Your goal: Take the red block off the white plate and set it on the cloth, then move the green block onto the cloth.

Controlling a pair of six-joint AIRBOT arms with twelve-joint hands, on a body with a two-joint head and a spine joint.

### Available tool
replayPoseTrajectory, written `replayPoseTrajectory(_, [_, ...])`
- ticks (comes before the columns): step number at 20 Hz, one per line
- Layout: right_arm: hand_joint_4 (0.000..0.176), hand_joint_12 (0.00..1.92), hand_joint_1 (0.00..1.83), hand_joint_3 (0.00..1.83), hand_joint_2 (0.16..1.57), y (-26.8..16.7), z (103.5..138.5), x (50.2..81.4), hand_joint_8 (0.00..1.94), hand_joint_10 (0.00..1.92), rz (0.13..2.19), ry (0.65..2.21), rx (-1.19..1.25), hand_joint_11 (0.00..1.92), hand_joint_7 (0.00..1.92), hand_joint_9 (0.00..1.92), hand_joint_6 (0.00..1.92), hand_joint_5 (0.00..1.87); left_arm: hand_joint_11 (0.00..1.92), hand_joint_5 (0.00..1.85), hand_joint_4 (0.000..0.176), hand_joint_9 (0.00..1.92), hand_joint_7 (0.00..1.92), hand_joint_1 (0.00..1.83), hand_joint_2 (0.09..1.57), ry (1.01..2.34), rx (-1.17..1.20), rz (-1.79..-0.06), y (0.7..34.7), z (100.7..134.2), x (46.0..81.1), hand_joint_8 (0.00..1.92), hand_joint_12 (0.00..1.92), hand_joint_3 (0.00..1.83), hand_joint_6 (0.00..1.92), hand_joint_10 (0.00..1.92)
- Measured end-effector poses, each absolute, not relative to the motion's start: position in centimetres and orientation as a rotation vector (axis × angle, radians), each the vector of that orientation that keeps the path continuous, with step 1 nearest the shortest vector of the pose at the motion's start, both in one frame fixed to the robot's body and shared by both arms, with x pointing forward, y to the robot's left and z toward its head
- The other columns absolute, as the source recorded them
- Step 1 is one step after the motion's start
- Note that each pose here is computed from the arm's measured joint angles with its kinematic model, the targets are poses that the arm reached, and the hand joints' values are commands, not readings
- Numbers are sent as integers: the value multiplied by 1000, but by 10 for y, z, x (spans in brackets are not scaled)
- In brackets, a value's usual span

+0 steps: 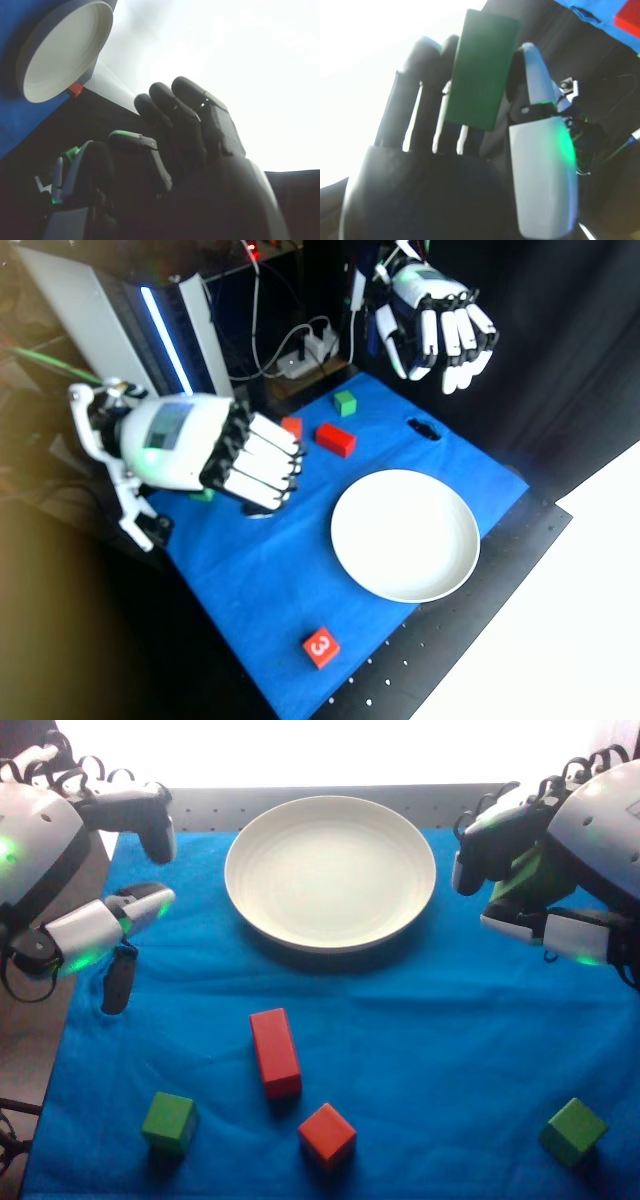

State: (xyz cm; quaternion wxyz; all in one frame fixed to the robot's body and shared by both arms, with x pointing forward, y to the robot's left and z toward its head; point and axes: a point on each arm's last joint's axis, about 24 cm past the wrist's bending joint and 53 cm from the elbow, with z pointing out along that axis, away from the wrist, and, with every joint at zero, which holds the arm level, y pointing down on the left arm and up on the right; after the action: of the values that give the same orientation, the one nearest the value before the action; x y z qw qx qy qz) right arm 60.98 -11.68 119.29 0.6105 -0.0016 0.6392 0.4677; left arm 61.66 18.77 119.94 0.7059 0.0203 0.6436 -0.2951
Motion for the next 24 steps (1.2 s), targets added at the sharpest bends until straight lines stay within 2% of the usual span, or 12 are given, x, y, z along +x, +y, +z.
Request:
replayPoseTrajectory(2, [0, 1613, 1389, 0, 1103, -114, 1185, 604, 1025, 1265, 1085, 1499, -3, 849, 983, 940, 885, 975, 186, 746, 0, 636, 739, 617, 1235, 1431, 40, -654, 189, 1199, 617, 39, 1228, 0, 78, 247])
replayPoseTrajectory(4, [0, 1640, 1384, 2, 1113, -114, 1176, 599, 1062, 1307, 1085, 1528, -4, 805, 950, 902, 932, 967, 202, 738, 20, 633, 725, 574, 1237, 1434, 45, -653, 189, 1198, 616, 19, 1321, 0, 47, 248])
replayPoseTrajectory(6, [0, 1531, 1392, 0, 1088, -115, 1165, 595, 906, 1181, 1094, 1562, 10, 888, 1006, 987, 943, 996, 204, 766, 1, 606, 756, 571, 1243, 1433, 44, -654, 188, 1198, 616, 24, 1444, 0, 27, 410])
replayPoseTrajectory(8, [0, 1555, 1386, 4, 1107, -116, 1156, 590, 1007, 1243, 1105, 1591, 26, 944, 947, 982, 995, 923, 159, 772, 14, 511, 746, 578, 1252, 1433, 44, -654, 188, 1198, 616, 14, 1445, 0, 11, 582])
replayPoseTrajectory(10, [0, 1542, 1393, 0, 1088, -116, 1148, 587, 873, 1201, 1109, 1616, 34, 891, 1034, 988, 954, 968, 124, 767, 14, 478, 742, 582, 1254, 1433, 44, -654, 188, 1198, 616, 12, 1447, 0, 5, 631])
replayPoseTrajectory(14, [0, 1611, 1387, 1, 1096, -112, 1144, 584, 1027, 1245, 1122, 1622, 39, 800, 980, 943, 850, 996, 134, 776, 0, 432, 763, 619, 1255, 1432, 47, -655, 188, 1198, 616, 26, 1468, 0, 4, 790])
replayPoseTrajectory(16, [0, 1686, 1205, 0, 979, -112, 1143, 584, 840, 1162, 1126, 1626, 42, 472, 640, 566, 719, 613, 55, 762, 0, 377, 754, 590, 1263, 1432, 45, -654, 188, 1198, 616, 35, 1547, 0, 3, 861])
replayPoseTrajectory(17, [0, 1683, 1045, 0, 939, -112, 1143, 584, 572, 964, 1131, 1625, 47, 94, 386, 241, 557, 421, 26, 746, 21, 355, 737, 563, 1270, 1432, 46, -654, 188, 1198, 616, 32, 1562, 2, 0, 869])
replayPoseTrajectory(18, [0, 1621, 1009, 0, 910, -112, 1143, 584, 366, 831, 1132, 1625, 48, 18, 305, 120, 421, 353, 72, 638, 145, 381, 732, 759, 1291, 1432, 47, -655, 188, 1198, 616, 38, 1532, 26, 1207, 824])
replayPoseTrajectory(19, [0, 1545, 980, 0, 887, -112, 1143, 584, 216, 738, 1136, 1626, 53, 3, 279, 73, 319, 318, 64, 572, 170, 384, 735, 763, 1332, 1432, 47, -655, 188, 1198, 616, 52, 1594, 6, 1520, 872])
replayPoseTrajectory(22, [0, 1575, 879, 0, 873, -112, 1144, 584, 57, 529, 1143, 1625, 60, 0, 87, 0, 214, 120, 0, 534, 176, 374, 681, 747, 1356, 1432, 47, -655, 188, 1199, 616, 35, 1487, 1, 1628, 668])
replayPoseTrajectory(24, [0, 1553, 833, 0, 855, -113, 1144, 585, 30, 321, 1141, 1625, 60, 0, 51, 0, 186, 47, 0, 537, 176, 363, 690, 750, 1354, 1430, 48, -655, 188, 1199, 616, 48, 1502, 1, 1623, 719])
